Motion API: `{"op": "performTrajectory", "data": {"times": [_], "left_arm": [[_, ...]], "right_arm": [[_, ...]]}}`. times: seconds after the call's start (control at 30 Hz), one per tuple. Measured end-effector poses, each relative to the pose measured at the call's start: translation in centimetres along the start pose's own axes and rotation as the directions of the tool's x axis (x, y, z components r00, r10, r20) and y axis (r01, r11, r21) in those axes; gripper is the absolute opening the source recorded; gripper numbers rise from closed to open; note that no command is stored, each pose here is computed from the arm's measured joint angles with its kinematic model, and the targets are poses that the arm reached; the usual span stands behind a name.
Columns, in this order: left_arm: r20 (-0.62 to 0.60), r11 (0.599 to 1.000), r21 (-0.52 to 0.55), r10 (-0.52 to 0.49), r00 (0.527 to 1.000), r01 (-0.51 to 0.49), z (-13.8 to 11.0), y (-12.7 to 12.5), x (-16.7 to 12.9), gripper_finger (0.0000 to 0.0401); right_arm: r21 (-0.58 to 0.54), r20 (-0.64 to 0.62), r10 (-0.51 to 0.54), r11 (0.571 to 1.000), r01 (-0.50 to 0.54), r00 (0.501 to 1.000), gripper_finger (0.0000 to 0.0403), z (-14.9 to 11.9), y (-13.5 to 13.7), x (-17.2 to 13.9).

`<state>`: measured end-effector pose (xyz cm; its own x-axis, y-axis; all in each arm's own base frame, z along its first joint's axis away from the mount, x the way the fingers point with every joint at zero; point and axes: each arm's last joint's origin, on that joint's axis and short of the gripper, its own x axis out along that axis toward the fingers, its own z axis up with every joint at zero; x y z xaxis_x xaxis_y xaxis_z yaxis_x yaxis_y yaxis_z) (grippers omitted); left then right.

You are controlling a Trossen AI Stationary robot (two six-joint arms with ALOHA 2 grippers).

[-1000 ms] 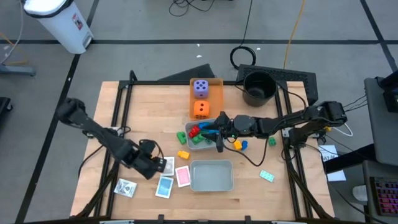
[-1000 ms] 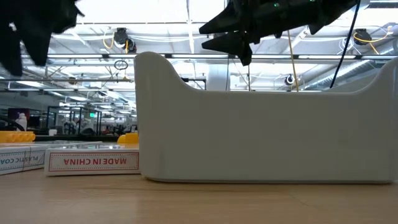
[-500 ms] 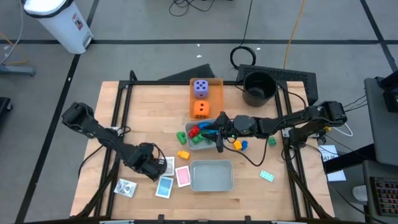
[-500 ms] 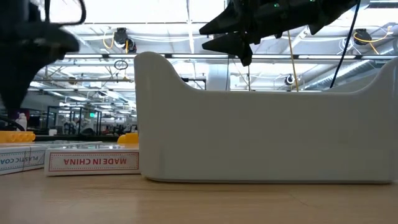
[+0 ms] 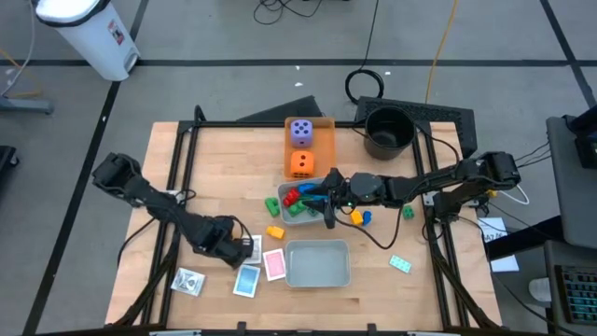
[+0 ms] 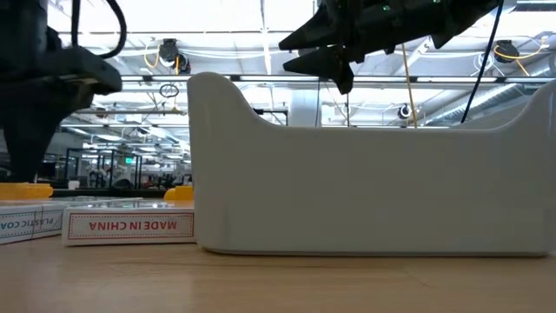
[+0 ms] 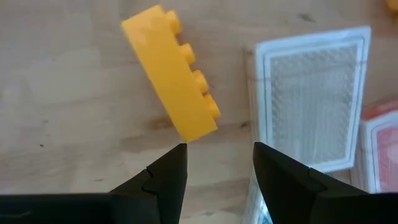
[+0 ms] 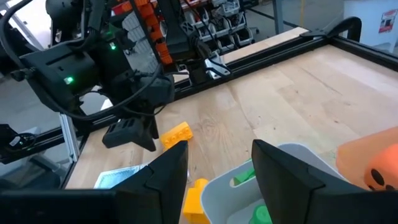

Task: Pick & Place Toys
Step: Put the left yellow game piece into the top gray bin

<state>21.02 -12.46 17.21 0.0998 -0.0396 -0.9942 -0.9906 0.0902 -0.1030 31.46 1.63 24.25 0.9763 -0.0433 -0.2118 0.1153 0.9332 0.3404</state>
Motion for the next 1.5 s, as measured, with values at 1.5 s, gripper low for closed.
{"op": "performTrajectory", "data": {"times": [1.5], "left_arm": [[0.003, 0.982, 0.022, 0.189, 0.982, -0.190, 5.2, 1.2, 1.8, 0.0186]], "right_arm": [[-0.001, 0.002, -0.004, 1.000, 0.004, 1.000, 0.0171, 0.0, 0.0, 0.0]]}}
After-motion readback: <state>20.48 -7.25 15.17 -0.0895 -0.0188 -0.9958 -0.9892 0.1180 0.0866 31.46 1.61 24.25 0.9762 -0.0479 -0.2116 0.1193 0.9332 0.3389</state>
